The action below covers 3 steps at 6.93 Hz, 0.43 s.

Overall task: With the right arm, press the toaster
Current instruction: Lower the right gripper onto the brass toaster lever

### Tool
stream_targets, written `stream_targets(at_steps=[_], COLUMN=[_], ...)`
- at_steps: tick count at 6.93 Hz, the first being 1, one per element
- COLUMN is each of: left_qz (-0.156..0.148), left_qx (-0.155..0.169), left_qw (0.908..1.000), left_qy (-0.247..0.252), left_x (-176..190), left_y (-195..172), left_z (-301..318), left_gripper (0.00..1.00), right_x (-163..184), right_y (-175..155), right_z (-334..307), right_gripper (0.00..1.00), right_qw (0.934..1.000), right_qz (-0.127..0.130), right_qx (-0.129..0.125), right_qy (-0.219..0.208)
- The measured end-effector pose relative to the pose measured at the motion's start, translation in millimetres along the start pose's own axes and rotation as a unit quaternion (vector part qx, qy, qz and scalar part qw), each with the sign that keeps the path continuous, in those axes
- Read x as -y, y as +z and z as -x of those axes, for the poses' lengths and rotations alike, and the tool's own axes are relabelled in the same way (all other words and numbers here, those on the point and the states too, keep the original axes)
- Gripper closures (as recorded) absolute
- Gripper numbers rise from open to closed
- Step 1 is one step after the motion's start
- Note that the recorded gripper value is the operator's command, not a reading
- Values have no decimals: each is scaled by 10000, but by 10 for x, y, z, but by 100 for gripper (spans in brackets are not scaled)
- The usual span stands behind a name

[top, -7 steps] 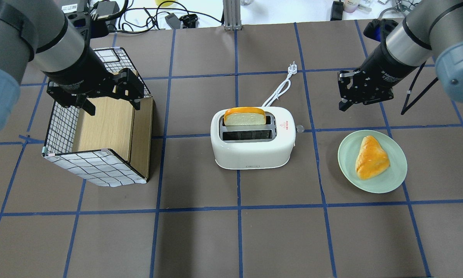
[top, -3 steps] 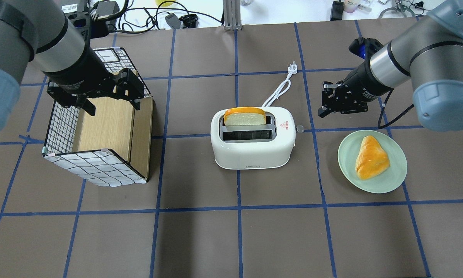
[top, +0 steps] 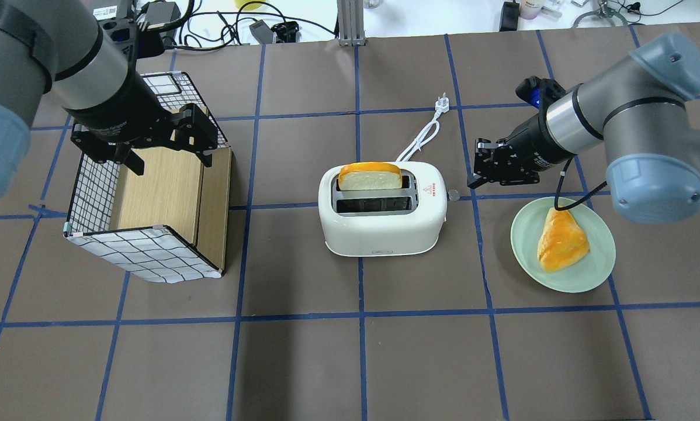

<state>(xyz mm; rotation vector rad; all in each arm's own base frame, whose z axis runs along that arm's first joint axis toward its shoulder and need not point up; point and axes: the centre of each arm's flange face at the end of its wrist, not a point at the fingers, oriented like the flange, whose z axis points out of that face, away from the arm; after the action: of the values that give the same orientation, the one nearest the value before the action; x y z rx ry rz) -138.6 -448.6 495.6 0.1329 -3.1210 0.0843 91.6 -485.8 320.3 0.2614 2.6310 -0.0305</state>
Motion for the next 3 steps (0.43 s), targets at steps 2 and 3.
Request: stream_targets(at_steps=[2,3], left_qz=[-2,-1], left_qx=[-3,0], left_qw=[10000,10000], left_qy=[0,0], left_x=[1,0], left_y=[-3,-1], left_z=[-1,0], left_gripper=[0,0], right_x=[-13,-21], right_y=[127,157], right_z=[-56,-49], right_gripper=[100,100], right_qw=[10000,9998], right_qz=[65,88], right_qx=[54,153], right_qy=[8,13])
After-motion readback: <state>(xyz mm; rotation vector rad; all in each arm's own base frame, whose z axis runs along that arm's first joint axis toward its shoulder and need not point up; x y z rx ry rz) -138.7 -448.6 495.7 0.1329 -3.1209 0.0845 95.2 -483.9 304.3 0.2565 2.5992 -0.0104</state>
